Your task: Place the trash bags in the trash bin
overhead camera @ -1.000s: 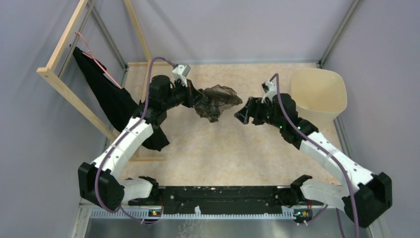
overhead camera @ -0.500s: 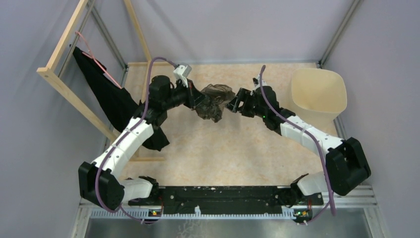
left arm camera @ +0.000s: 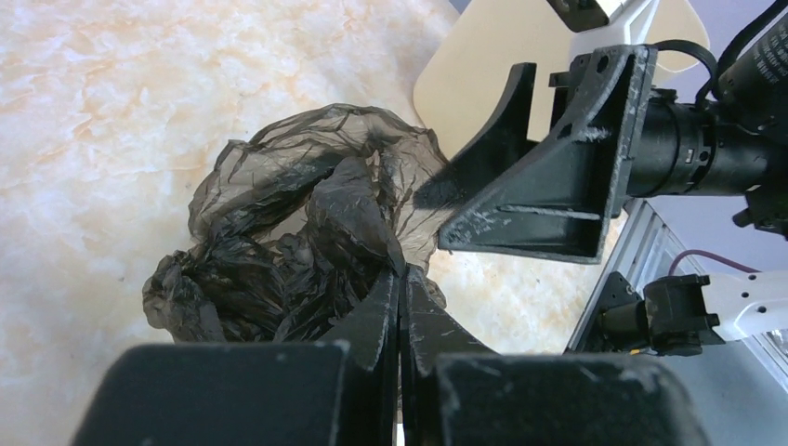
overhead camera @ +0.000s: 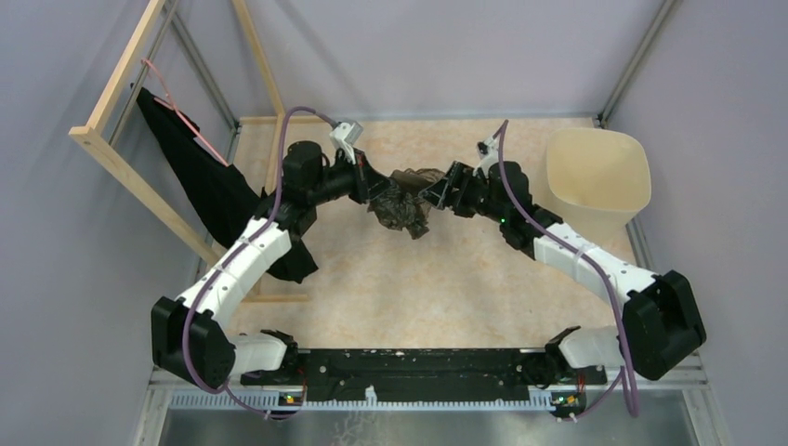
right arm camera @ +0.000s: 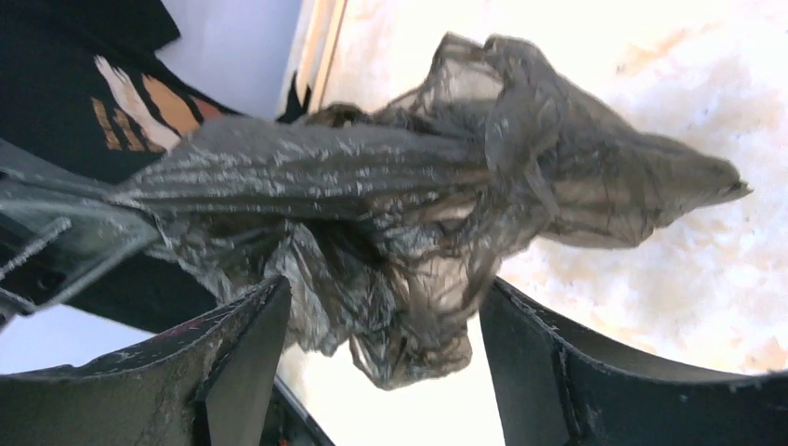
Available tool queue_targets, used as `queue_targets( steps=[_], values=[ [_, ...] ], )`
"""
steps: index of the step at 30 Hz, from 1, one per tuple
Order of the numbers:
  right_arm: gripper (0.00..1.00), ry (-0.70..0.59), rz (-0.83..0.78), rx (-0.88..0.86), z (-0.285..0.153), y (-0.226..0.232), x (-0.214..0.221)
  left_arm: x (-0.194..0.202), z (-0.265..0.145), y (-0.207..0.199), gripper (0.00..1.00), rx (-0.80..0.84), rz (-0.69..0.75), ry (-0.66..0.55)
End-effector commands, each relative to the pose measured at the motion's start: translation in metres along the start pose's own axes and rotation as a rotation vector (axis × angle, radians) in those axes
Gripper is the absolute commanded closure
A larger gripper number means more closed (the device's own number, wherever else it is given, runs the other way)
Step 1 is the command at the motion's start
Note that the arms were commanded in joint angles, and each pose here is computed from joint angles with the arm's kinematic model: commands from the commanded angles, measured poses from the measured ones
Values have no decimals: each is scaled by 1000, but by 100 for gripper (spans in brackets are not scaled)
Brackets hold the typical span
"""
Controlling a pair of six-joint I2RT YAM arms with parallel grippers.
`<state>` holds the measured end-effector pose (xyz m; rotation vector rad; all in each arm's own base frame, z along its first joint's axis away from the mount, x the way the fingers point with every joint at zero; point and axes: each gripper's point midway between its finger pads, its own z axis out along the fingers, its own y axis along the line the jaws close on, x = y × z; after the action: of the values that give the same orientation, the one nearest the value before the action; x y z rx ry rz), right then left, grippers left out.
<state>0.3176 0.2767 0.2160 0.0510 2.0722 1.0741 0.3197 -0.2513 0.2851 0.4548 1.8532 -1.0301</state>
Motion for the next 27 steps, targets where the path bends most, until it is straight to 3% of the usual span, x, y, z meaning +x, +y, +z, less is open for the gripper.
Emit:
queue_targets(
  steps=[1,3,5,7,9,13,17,22,27],
  values=[
    [28,-119,56,0,10,-3,-17,-13,-2,-18,100,88,44,-63],
    [33,-127,89,-9,20,-9,-13,-17,-7,-23,100,99,63,-86],
    [45,-136,98,-32,29,-13,-9,-20,-11,-27,100,109,79,-107],
    [70,-121,110,-40,35,-20,-3,-23,-15,-32,100,119,93,-126],
    [84,-110,109,-38,34,-28,0,-27,-19,-31,100,100,101,-148],
    [98,-135,12,32,10,-50,0,-38,-30,-18,100,-17,113,-208],
    [100,-168,-86,72,-29,-62,-9,-47,-42,-16,100,-68,129,-259],
    [100,-159,-279,0,-70,-32,-19,-52,-48,-26,100,-36,154,-284],
    [100,-194,-395,101,-104,-43,-35,-55,-54,-36,100,1,195,-301]
  ],
)
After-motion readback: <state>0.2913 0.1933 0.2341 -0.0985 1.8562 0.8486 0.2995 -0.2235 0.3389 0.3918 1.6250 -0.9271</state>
